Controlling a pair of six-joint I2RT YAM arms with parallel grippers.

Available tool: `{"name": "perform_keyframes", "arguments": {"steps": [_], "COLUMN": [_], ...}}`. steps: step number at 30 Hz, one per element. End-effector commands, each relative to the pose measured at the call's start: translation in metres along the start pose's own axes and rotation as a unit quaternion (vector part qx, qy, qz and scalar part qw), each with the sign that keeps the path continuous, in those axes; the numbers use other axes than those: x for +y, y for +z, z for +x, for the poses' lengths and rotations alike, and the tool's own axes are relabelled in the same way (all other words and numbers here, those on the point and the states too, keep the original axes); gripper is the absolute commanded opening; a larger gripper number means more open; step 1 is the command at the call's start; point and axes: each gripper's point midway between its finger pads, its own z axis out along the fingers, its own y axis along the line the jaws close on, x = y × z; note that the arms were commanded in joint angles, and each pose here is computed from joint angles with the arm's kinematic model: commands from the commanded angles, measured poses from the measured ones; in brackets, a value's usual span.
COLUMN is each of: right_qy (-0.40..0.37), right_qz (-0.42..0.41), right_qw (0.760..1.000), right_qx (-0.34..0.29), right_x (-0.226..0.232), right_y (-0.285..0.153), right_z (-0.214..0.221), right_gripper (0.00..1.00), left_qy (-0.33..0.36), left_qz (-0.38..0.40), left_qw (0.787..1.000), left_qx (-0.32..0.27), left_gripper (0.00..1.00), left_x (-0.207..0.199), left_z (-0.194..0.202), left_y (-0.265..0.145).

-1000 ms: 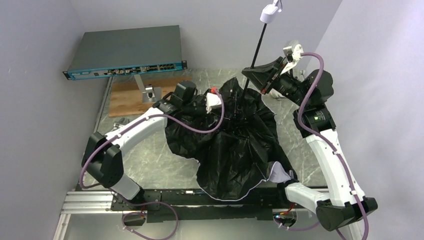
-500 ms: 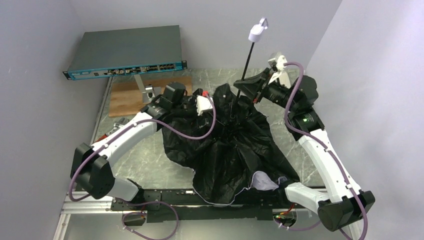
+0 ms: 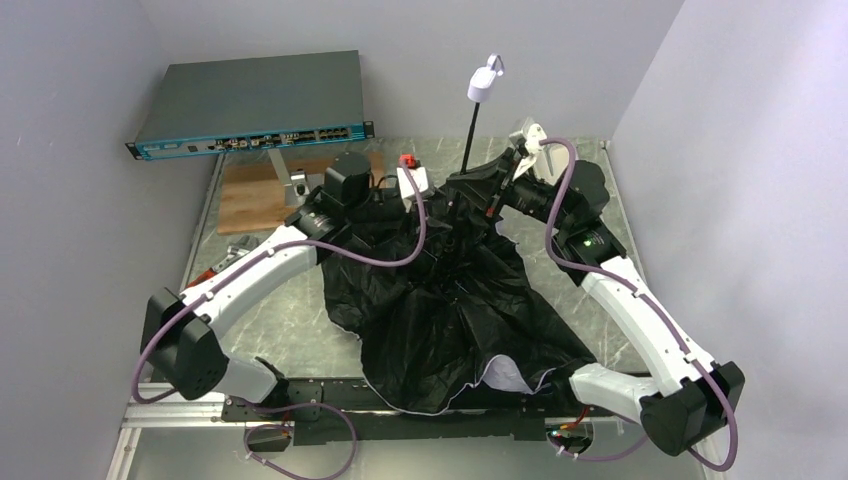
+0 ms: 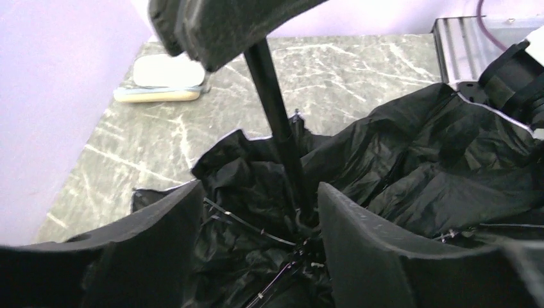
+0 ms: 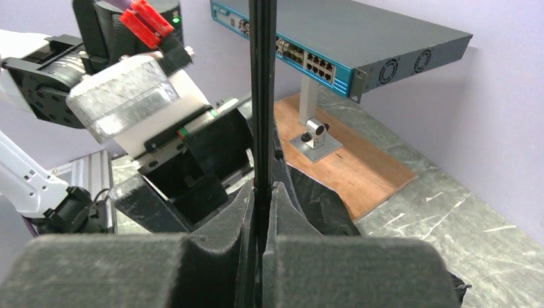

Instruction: Open the umbrella

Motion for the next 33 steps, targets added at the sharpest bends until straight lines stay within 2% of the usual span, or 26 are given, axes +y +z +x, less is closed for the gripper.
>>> {"name": "perform_keyframes", "arguments": {"steps": [1,4,8,14,20,24,33], "right_qy": [-0.074,-0.082,-0.094,-0.114,-0.136,-0.143,-0.159], "right_qz": [-0.014,-0.015,-0.014,-0.008,-0.01,-0.015,-0.013], "right_qw": [0.995,0.995,0.994,0.992,0.99,0.989,0.987], "right_qx": [-0.057,-0.058,-0.06,-0.048,-0.037,-0.035,-0.028], "right_x": [0.011,0.011,0.011,0.009,0.011,0.012,0.007], "right_y": [0.001,0.002,0.003,0.0,-0.004,-0.004,0.001], "right_z": [-0.037,-0.034,-0.031,-0.022,-0.02,-0.022,-0.02], "right_gripper": [0.0,0.0,0.0,0.0,0.0,0.0,0.0], "left_qy": [-0.023,-0.018,-0.026,-0.03,-0.036,-0.048,-0.061], "left_qz": [0.042,0.055,0.041,0.026,0.033,0.048,0.066], "left_qw": [0.997,0.997,0.999,0.996,0.989,0.985,0.973], "left_qx": [-0.053,-0.04,0.009,0.076,0.14,0.157,0.212], "left_gripper": [0.63,0.54,0.33,0.25,0.26,0.31,0.35], "left_x": [-0.014,-0.025,-0.023,-0.026,-0.03,-0.039,-0.056], "left_z": [-0.025,-0.002,0.052,0.127,0.186,0.206,0.255], "left_y": [0.016,0.026,0.037,0.038,0.04,0.04,0.03]}}
